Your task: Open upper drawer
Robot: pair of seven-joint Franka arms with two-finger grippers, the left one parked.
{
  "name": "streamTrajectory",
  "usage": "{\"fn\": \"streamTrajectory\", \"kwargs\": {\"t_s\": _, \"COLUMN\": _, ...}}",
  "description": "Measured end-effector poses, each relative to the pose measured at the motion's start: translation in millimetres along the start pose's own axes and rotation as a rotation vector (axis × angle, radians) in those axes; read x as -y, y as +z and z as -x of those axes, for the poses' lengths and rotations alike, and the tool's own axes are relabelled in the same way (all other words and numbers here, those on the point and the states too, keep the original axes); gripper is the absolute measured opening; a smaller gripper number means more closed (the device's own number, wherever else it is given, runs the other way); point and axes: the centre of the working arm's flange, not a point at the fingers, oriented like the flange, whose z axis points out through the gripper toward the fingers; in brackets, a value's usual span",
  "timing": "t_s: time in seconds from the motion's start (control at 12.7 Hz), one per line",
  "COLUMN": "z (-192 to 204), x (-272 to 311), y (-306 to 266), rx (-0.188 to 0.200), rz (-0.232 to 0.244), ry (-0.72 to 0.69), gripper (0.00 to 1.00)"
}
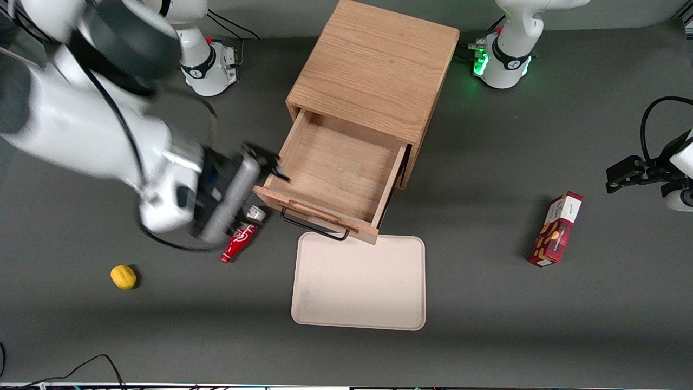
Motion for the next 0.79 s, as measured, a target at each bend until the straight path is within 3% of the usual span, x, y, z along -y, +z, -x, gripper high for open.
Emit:
{"fn": "streamTrajectory", "kwargs": {"t_s": 0.24, "z": 19, "x": 26, "y": -62, "rx": 0.015, "rz": 0.132, "ry": 0.047, "gripper": 1.00}}
{"fn": "streamTrajectory", "kwargs": {"t_s": 0.47, "z": 23, "x": 17, "y": -50, "rx": 0.064, "rz": 0.206, "ry": 0.076, "gripper": 1.00}}
{"fn": "streamTrajectory", "kwargs": {"t_s": 0.63, "z": 27, "x": 17, "y": -55, "rx": 0.068, "rz": 0.277, "ry": 0.227, "gripper": 1.00}}
{"fn": "streamTrajectory", "kwargs": {"t_s": 0.79, "z": 56, "x": 10, "y": -83, "rx": 0.142, "rz": 0.335, "ry": 0.395, "gripper": 1.00}}
